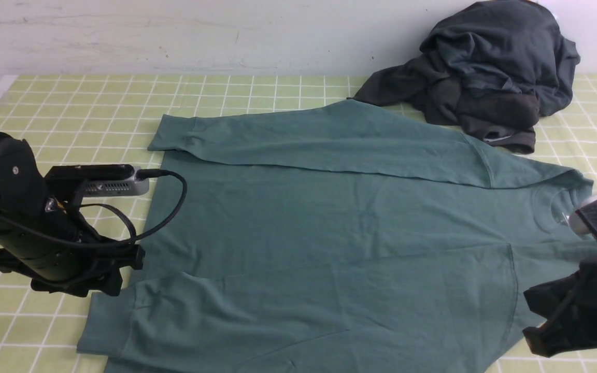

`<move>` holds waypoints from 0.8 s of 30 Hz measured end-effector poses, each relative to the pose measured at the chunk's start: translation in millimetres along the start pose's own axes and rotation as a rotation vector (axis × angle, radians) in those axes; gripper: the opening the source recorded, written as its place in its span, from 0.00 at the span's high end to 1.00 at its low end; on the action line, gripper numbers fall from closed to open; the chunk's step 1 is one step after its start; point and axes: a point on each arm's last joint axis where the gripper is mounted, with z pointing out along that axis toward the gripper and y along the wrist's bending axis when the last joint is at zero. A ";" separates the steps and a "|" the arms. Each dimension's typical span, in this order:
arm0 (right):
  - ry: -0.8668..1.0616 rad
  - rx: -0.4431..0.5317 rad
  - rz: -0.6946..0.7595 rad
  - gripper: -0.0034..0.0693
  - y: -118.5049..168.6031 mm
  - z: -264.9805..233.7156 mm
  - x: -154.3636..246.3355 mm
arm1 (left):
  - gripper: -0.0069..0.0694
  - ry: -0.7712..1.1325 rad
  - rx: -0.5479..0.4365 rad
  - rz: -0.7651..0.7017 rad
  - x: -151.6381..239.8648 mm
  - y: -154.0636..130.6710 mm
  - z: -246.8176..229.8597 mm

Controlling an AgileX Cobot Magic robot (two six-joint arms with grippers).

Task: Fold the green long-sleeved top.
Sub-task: Use the left arm to clamp the cuff closest to it, then use the left arm to drag and place the cuff at the centered position on the left edge of the fabric

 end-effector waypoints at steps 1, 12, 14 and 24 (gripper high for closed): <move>-0.001 -0.005 0.004 0.97 0.5 -0.1 -0.3 | 0.49 0.010 -0.002 -0.009 -1.0 2.6 3.5; -0.015 -0.036 0.029 0.97 3.2 -0.3 -1.8 | 0.74 0.096 -0.006 -0.007 -6.7 7.6 42.5; -0.015 -0.038 0.033 0.97 3.4 -0.3 -1.8 | 0.83 0.088 -0.003 0.044 -6.8 3.6 41.1; -0.018 -0.039 0.023 0.97 3.5 -0.3 -2.1 | 0.87 -0.251 0.021 0.336 -25.1 -37.7 -41.1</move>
